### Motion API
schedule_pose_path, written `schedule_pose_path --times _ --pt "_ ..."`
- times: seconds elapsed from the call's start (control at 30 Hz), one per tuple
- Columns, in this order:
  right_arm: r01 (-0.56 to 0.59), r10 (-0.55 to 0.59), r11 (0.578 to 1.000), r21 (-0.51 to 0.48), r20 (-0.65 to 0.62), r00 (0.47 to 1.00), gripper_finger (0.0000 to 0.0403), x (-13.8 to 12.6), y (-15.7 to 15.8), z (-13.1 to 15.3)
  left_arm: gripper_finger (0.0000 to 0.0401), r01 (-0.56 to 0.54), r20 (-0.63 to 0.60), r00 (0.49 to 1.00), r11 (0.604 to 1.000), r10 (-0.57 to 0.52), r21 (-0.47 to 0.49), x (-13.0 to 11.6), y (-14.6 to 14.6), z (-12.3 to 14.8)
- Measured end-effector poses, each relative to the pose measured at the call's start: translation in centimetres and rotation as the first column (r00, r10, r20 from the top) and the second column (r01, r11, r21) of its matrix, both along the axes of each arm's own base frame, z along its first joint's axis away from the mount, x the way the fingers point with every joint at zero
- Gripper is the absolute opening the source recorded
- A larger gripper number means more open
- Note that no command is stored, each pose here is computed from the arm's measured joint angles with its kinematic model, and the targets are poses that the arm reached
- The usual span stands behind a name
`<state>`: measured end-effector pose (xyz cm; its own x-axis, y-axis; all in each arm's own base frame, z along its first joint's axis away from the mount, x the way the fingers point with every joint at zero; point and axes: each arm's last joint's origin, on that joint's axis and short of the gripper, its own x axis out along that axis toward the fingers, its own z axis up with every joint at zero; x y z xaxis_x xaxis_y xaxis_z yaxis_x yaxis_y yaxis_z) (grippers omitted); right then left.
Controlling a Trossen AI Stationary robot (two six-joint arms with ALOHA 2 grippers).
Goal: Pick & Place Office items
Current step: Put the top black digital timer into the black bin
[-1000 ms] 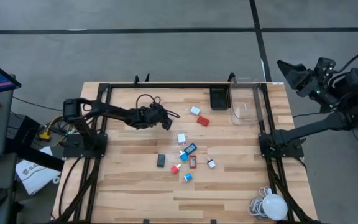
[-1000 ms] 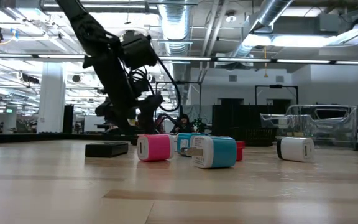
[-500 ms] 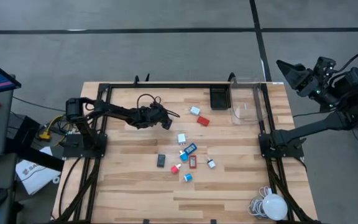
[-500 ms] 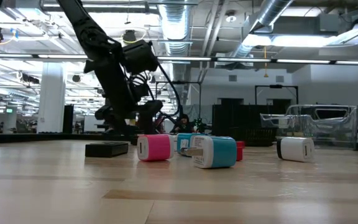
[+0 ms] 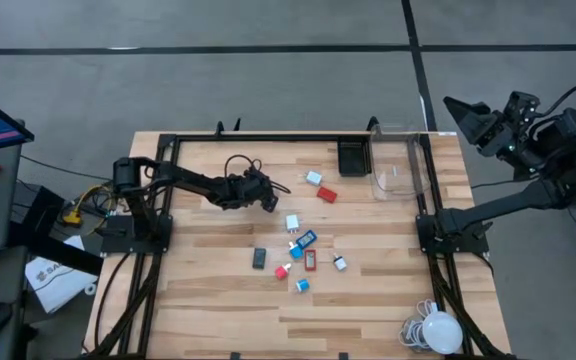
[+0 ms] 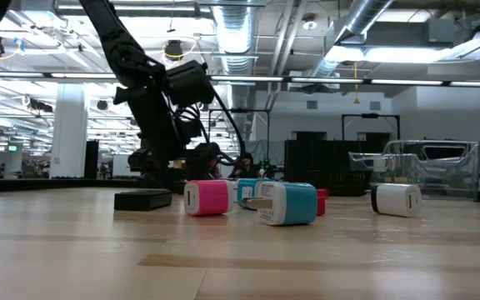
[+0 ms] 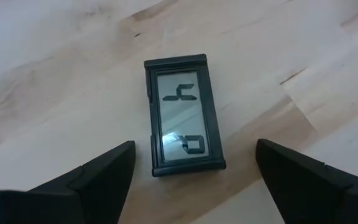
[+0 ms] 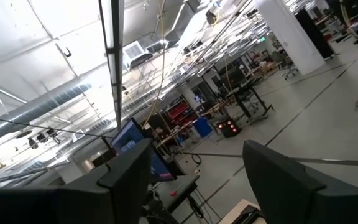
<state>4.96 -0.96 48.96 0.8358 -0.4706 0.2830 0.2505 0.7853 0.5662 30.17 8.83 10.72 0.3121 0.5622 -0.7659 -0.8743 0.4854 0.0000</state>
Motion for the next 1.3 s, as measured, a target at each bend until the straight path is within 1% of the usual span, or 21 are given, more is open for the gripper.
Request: schedule_pose_path --times 0.13,0.33,0.37,0.5,0.7,0.8,0.87,0.93,0.97,1.0,1.07,1.13,1.17,1.23,1.27,1.3 --pt "-0.009 0.009 1.000 -0.003 0.001 1.000 0.0244 0.0 0.0 0.0 0.0268 -0.004 0.001 1.000 1.000 0.004 -0.002 0.0 0.1 0.0" --pt "-0.012 0.012 1.000 -0.005 0.000 1.000 0.0244 0.0 0.0 0.0 0.0155 -0.043 0.025 0.999 0.999 0.043 -0.020 -0.1 0.1 0.0" --pt "-0.016 0.016 1.000 -0.008 0.000 1.000 0.0244 0.0 0.0 0.0 0.0145 -0.046 0.033 0.998 0.999 0.047 -0.025 -0.1 0.1 0.1" --pt "-0.035 0.035 0.999 -0.016 -0.001 0.999 0.0244 0.0 0.1 0.0 0.0146 -0.024 0.058 0.998 0.998 0.027 -0.055 -0.3 -0.1 0.9" --pt "-0.031 0.031 0.999 -0.031 -0.011 0.999 0.0244 0.1 0.1 0.0 0.0146 0.031 0.074 0.997 0.999 -0.028 -0.032 -0.4 -0.2 2.4" --pt "-0.030 0.029 0.999 -0.035 -0.015 0.999 0.0244 0.2 0.1 0.0 0.0146 0.053 0.084 0.995 0.997 -0.048 -0.055 -0.5 -0.3 2.8" --pt "-0.030 0.029 0.999 -0.037 -0.022 0.999 0.0244 0.3 0.1 -0.1 0.0146 0.084 0.098 0.992 0.993 -0.076 -0.085 -0.5 -0.5 3.2" --pt "-0.039 0.037 0.998 -0.041 -0.036 0.999 0.0244 0.7 0.2 -0.1 0.0146 0.159 0.119 0.982 0.981 -0.145 -0.112 -0.5 -0.9 3.7" --pt "-0.048 0.046 0.998 -0.046 -0.044 0.998 0.0244 0.8 0.3 -0.2 0.0146 0.211 0.131 0.972 0.970 -0.195 -0.122 -0.4 -1.1 4.1" --pt "-0.059 0.056 0.997 -0.049 -0.060 0.997 0.0244 1.0 0.3 -0.3 0.0146 0.281 0.156 0.953 0.950 -0.260 -0.134 -0.4 -1.3 4.7" --pt "-0.085 0.079 0.995 -0.049 -0.103 0.991 0.0244 1.8 0.5 -0.6 0.0146 0.428 0.219 0.893 0.892 -0.393 -0.146 -0.4 -1.9 6.0" --pt "-0.117 0.106 0.992 -0.051 -0.179 0.978 0.0244 2.6 0.7 -1.3 0.0146 0.563 0.296 0.810 0.812 -0.506 -0.154 -0.7 -2.6 7.6" --pt "-0.138 0.123 0.989 -0.055 -0.219 0.968 0.0244 3.2 0.8 -1.6 0.0146 0.624 0.351 0.758 0.768 -0.550 -0.143 -0.7 -2.8 8.5" --pt "-0.183 0.157 0.981 -0.059 -0.300 0.941 0.0244 4.2 1.1 -2.3 0.0146 0.713 0.453 0.662 0.688 -0.597 -0.134 -1.3 -3.2 10.3" --pt "-0.209 0.176 0.976 -0.064 -0.342 0.923 0.0244 4.8 1.3 -2.7 0.0146 0.747 0.507 0.609 0.656 -0.610 -0.107 -1.4 -3.3 11.3" --pt "-0.242 0.196 0.967 -0.076 -0.380 0.904 0.0244 5.4 1.4 -3.0 0.0146 0.767 0.552 0.570 0.635 -0.609 -0.091 -1.7 -3.4 12.2"
